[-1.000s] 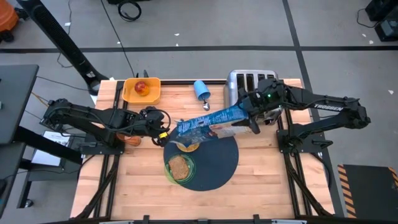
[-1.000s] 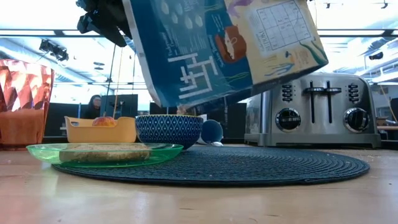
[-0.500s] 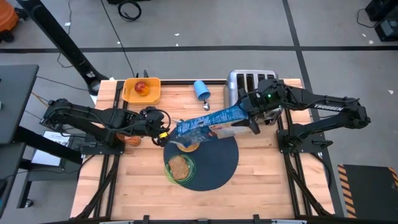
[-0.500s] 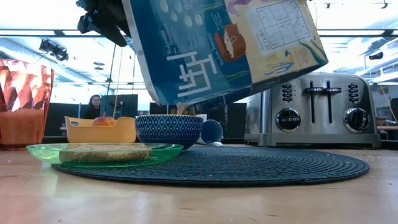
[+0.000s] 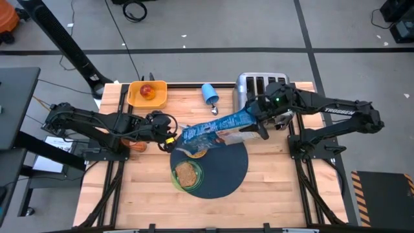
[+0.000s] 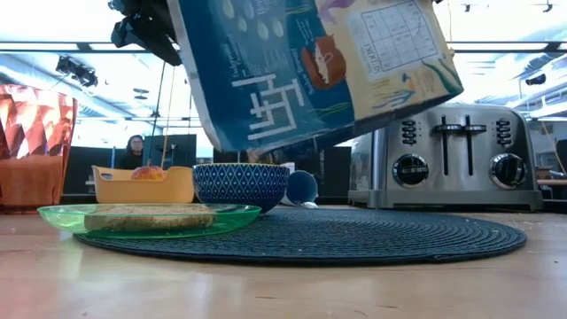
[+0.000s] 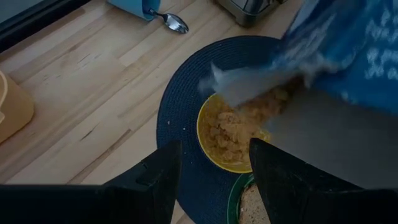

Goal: Arrange a breakfast setting
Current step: Pour the cereal in the yellow bowl on the dark blue table mat

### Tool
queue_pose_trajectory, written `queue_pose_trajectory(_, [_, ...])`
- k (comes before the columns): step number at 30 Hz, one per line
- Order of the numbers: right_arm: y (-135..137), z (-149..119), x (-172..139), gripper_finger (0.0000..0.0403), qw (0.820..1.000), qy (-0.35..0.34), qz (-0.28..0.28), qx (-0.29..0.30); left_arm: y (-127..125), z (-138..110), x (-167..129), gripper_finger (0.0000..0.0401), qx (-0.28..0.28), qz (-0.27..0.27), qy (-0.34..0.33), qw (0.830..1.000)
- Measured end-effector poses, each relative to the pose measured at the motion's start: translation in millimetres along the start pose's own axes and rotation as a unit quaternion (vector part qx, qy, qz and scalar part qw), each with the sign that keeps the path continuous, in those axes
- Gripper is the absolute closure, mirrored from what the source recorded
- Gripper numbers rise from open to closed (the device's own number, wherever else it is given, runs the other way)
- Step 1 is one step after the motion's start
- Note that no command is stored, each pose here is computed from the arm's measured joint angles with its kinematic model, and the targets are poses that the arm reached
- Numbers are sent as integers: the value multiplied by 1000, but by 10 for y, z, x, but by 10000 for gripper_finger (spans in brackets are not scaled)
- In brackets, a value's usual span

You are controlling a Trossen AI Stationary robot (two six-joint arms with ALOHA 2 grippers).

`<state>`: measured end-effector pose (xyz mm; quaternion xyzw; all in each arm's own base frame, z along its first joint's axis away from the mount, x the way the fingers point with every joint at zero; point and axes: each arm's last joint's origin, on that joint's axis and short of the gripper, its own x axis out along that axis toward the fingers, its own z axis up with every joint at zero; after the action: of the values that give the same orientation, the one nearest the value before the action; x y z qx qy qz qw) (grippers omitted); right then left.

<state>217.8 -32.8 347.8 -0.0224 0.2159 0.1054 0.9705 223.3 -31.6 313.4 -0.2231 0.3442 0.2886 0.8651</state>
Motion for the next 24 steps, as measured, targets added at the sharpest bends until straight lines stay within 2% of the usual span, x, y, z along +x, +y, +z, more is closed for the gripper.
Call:
queue_pose_trajectory(2, [-8,-15,37,129,1000,6,10,5,0,-1,0,205,0,0,0,1000])
queue_pose_trajectory(9, [-25,-18,45,129,1000,11,-11,2,-1,-2,-1,205,2,-2,2,1000])
queue_pose_trajectory(12, [-17,-9,42,130,1000,3,8,4,-1,-2,-1,205,2,-2,3,1000])
queue_pose_trajectory(21, [-31,-5,41,130,1000,3,-11,3,-1,-2,-1,205,2,-3,3,1000])
queue_pose_trajectory(24, [-21,3,39,130,1000,-3,8,1,-1,-2,-1,205,2,-3,3,1000])
